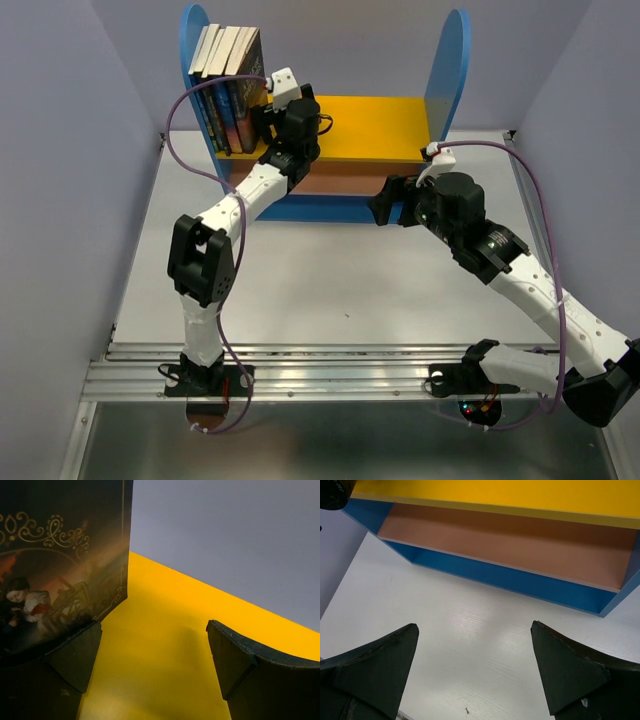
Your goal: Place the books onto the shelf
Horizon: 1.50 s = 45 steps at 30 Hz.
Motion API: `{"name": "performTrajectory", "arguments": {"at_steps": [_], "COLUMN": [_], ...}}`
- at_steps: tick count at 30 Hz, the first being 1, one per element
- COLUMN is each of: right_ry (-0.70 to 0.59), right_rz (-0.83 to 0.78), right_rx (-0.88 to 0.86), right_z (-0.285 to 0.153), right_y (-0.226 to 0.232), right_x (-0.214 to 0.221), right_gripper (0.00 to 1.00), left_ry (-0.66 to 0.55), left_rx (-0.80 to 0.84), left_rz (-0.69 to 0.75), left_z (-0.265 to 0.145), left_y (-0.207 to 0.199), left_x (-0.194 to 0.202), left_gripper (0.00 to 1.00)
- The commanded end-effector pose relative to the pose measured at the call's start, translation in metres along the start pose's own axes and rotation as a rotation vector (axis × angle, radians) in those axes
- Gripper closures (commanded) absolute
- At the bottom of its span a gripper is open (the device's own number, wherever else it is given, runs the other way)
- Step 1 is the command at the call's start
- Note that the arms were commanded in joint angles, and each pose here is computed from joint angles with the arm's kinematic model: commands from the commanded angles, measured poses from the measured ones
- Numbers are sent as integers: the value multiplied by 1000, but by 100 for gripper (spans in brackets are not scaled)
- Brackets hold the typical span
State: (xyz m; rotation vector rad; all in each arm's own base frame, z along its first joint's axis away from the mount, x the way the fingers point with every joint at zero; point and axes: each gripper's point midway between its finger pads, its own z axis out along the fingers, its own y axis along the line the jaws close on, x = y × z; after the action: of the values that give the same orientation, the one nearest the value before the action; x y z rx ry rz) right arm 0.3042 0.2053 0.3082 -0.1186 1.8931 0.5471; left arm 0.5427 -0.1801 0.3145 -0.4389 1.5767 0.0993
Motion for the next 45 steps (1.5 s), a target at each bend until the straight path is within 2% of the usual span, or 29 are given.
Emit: {"name": "performTrajectory", "arguments": {"at_steps": [1, 8, 15, 30, 36, 37, 39, 40, 45], "right_ry": [-45, -37, -32, -21, -22, -26, -24, -25, -31], "right_rz": [5, 4, 5, 13, 15, 16, 20, 22, 44], "right_rx": [-7, -7, 1, -6, -7, -7, -7, -8, 1], "right_z": [-4, -2, -1, -1, -3, -4, -4, -4, -6], "right_y": [2, 2, 0, 0, 0, 0, 0, 0, -1], "right_x": [-12, -10, -7, -2, -1, -2, -1, -2, -2], "right_gripper": [0, 0, 0, 0, 0, 0, 0, 0, 0], "left_ry": [-92, -91, -74, -115, -117, -137, -128, -151, -155], "left_rx": [-171, -206, -113, 78, 239, 272, 359, 403, 609], "left_rz": [-80, -118, -158, -232, -285, -318, -318, -328, -327], "left_z": [15, 25, 22, -32, -69, -84, -100, -115, -165], "left_y": [35, 48, 31, 7, 2, 7, 2, 6, 5], "left_x": [-36, -37, -44, -111, -146, -165, -171, -189, -215], "left_gripper": [1, 1, 1, 1, 1, 1, 1, 1, 1]}}
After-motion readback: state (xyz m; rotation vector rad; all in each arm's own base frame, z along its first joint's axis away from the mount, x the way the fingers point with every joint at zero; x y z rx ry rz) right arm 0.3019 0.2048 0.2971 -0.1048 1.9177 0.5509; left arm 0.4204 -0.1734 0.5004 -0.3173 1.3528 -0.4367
